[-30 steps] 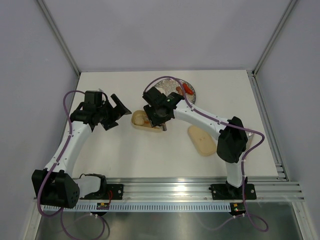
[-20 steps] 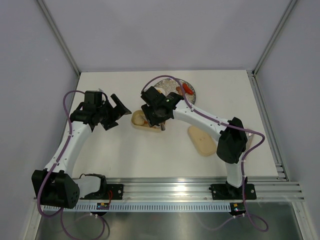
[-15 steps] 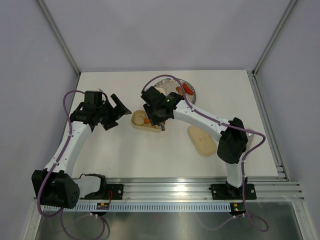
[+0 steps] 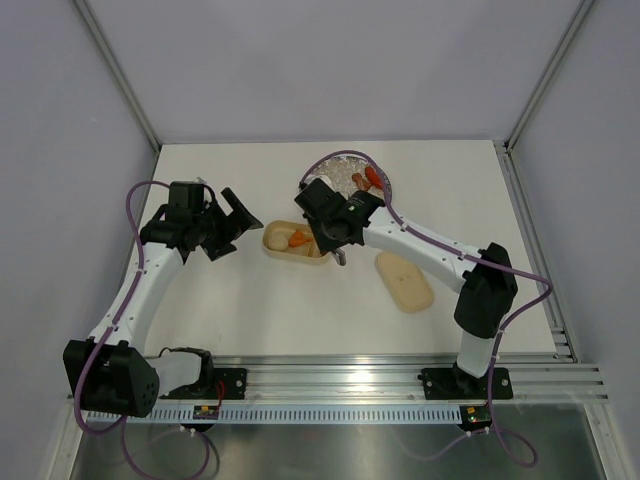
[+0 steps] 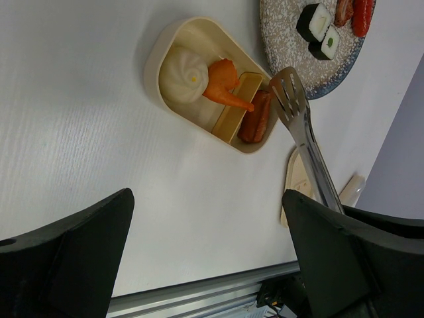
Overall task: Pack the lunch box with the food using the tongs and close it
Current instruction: Place the fake food in the packing box.
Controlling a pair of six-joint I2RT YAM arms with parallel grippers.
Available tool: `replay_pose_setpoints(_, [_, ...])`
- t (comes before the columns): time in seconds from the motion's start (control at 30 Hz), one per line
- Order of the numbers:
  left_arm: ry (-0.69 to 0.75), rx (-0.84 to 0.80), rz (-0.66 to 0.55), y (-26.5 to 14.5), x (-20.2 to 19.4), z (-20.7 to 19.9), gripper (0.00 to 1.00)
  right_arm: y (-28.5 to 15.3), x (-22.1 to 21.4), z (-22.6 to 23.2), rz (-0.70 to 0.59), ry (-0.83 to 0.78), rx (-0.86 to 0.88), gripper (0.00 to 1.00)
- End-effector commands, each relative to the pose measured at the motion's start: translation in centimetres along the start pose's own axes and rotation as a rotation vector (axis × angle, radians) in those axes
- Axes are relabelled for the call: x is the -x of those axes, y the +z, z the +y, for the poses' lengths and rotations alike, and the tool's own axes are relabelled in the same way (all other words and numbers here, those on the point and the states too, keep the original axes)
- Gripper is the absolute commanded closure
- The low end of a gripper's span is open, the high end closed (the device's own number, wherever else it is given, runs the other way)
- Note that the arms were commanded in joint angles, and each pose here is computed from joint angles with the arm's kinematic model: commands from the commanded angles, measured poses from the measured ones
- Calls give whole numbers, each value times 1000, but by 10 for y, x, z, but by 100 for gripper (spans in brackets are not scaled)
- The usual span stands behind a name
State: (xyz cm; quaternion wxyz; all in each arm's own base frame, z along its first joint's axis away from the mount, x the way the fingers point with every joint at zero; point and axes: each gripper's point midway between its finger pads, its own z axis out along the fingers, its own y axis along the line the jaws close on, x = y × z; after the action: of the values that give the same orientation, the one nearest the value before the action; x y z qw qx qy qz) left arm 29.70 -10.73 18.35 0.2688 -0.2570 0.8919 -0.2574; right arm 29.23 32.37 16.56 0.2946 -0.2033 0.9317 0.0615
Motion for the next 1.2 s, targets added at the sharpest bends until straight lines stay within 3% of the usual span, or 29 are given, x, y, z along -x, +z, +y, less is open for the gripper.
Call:
replay_pose_setpoints(0.0, [29, -42, -53, -10, 13, -12, 1, -15, 7, -4, -56, 33, -13, 80])
replay_pose_setpoints(1.17, [26, -44, -50, -8, 13, -13, 1, 17, -20, 31, 77, -7, 96, 83])
